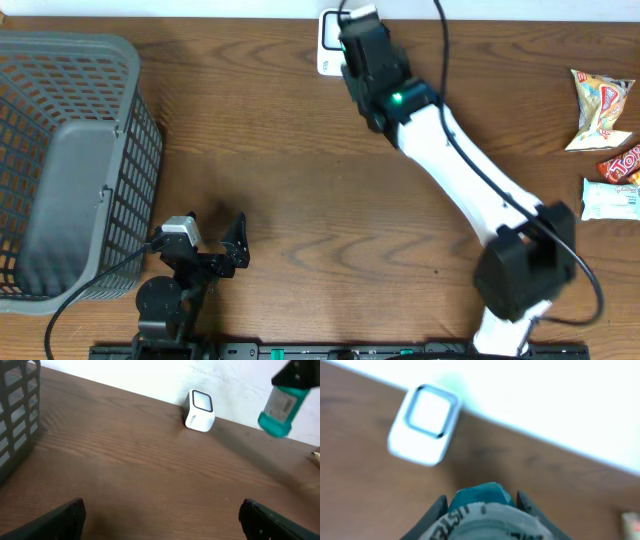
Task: Scan the item barcode
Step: 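Hold the Listerine bottle label against the white scanner face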
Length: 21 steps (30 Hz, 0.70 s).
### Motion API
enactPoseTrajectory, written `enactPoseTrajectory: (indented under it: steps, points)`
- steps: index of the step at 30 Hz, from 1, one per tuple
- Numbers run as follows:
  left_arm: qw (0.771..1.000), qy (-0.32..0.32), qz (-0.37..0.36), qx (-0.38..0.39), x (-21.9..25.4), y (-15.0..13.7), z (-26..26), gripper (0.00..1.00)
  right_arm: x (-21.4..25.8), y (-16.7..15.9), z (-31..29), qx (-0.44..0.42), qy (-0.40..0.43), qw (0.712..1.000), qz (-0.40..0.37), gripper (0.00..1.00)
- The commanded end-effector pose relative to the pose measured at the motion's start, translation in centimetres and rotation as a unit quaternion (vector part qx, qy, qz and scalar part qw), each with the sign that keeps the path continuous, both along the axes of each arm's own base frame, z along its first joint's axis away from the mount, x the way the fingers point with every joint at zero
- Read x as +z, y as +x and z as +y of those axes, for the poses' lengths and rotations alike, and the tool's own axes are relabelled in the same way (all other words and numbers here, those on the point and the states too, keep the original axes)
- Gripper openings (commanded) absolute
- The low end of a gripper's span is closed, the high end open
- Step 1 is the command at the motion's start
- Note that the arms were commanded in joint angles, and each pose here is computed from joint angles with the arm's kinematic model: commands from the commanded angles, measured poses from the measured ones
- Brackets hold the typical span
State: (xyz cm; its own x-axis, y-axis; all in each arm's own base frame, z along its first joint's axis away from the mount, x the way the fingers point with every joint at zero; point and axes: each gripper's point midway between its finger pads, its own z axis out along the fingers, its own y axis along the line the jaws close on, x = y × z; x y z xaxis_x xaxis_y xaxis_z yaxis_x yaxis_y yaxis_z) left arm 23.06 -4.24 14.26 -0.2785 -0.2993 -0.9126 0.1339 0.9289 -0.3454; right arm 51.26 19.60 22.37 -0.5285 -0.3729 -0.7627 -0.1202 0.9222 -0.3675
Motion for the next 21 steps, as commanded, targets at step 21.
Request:
enactPoseTrajectory:
  steps: [21]
  points:
    - [1.0, 0.003, 0.017, -0.001, -1.2, -0.1, 0.0, 0.98, -3.7, 13.7, 3.8, -0.055, -0.307, 0.939, -0.146, 0.23]
